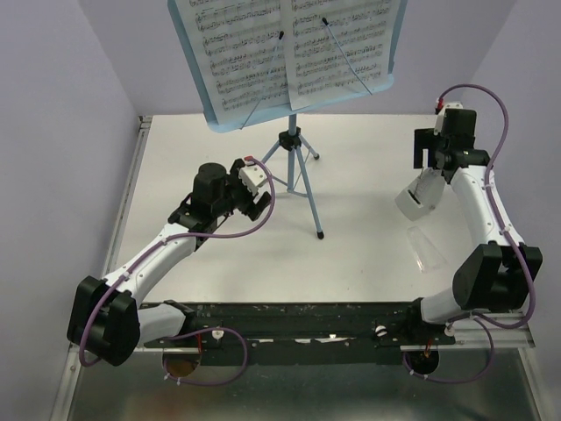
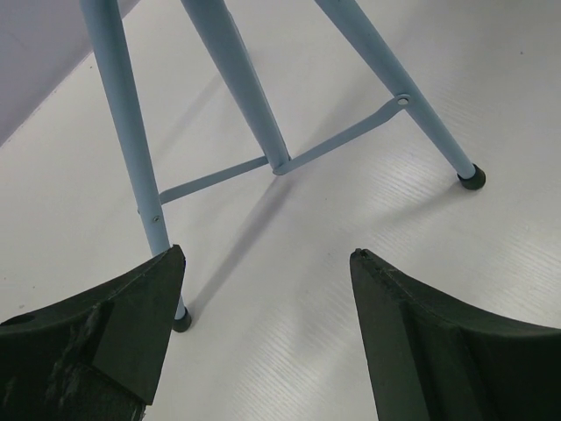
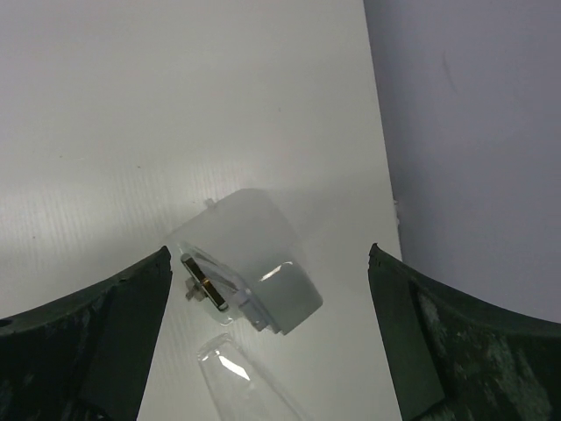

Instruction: Pack up the instrument practice props

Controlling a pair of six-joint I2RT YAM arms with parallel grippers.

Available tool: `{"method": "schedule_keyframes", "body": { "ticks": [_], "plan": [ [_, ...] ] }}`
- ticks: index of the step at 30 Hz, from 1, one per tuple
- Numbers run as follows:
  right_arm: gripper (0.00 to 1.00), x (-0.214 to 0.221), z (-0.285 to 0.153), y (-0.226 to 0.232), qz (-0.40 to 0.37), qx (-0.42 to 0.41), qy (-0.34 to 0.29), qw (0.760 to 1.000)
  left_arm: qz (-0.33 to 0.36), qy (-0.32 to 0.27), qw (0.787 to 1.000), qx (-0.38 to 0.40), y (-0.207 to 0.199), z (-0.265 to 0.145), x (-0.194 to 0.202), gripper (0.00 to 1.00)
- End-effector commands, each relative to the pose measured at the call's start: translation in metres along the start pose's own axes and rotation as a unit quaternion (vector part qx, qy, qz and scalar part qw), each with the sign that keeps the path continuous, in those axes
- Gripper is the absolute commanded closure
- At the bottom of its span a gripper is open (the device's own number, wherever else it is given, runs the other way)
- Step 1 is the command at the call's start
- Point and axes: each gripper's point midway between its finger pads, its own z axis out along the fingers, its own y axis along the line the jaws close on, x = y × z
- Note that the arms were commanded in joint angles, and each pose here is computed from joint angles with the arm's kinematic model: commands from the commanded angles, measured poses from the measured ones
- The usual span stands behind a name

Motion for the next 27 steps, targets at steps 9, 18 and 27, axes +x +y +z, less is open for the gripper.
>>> {"method": "schedule_keyframes", "body": {
  "ticks": [9,18,27],
  "plan": [
    [0.11,0.032,0.016,-0.017,0.022,-0.006,0.051,0.998,-0.016,-0.004,0.999,0.032,-0.016,-0.002,0.004,0.14],
    [0.31,0.049,0.015,0.001,-0.002,-0.062,0.065,0.996,-0.002,0.010,0.999,0.033,-0.018,-0.007,0.012,0.15],
    [0.73,0.056,0.001,0.035,-0.058,-0.182,0.062,0.980,0.021,0.029,0.999,0.031,-0.019,-0.013,0.024,0.15]
  ]
}}
